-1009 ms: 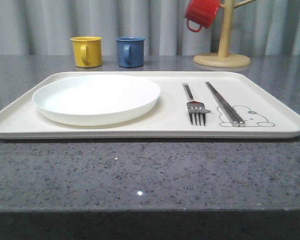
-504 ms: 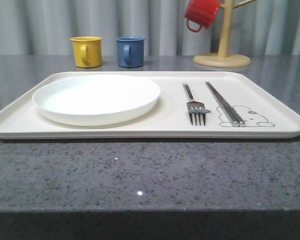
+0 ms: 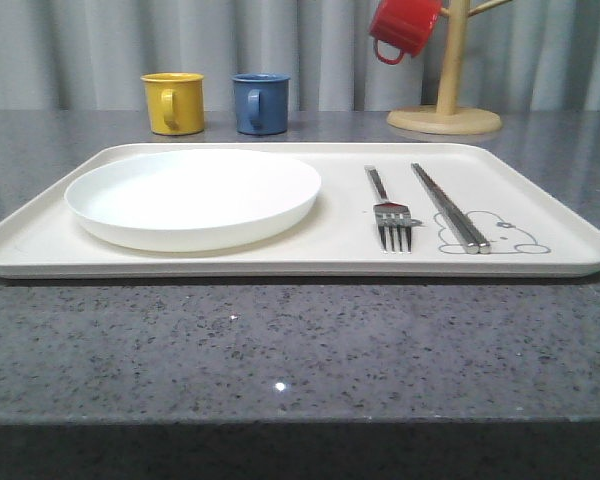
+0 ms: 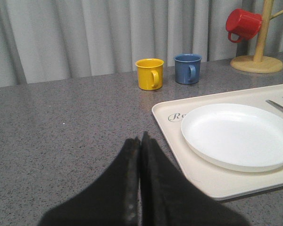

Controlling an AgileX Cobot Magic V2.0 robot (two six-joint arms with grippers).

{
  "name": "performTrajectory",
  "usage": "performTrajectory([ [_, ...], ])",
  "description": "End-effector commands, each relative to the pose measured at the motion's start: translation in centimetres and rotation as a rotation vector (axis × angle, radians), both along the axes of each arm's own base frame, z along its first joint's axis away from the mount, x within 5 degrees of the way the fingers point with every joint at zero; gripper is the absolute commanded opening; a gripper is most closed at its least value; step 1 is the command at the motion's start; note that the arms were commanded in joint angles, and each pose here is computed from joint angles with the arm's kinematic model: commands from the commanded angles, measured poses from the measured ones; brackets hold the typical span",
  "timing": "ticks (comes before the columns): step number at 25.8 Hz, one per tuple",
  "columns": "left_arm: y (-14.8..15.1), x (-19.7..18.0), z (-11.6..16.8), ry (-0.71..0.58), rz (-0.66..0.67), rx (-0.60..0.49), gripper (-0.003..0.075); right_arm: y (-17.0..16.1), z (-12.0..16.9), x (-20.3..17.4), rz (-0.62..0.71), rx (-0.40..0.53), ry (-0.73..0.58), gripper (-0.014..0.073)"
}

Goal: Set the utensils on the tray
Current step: 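Grasp the silver spoon on the table with the right gripper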

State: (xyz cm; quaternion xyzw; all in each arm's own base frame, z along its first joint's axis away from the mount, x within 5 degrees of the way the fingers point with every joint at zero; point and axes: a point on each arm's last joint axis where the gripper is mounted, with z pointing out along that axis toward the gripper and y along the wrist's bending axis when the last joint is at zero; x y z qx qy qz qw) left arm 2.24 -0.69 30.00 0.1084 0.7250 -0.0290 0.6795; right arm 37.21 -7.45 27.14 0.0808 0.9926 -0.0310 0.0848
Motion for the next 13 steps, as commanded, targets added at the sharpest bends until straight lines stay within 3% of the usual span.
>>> performTrajectory([
  [1,0.0,-0.1,1.4,-0.082,0.000,-0.034,-0.0018,0.5,5.2,-2.1,-0.060,0.011,-0.103,-0.0064],
  [7,0.0,-0.1,1.4,-0.082,0.000,-0.034,-0.0018,4.5,7.6,-3.7,-0.015,0.158,-0.127,-0.0057],
  [13,0.0,-0.1,1.4,-0.082,0.000,-0.034,-0.0018,12.8,7.7,-3.7,0.157,0.207,-0.137,-0.0057],
])
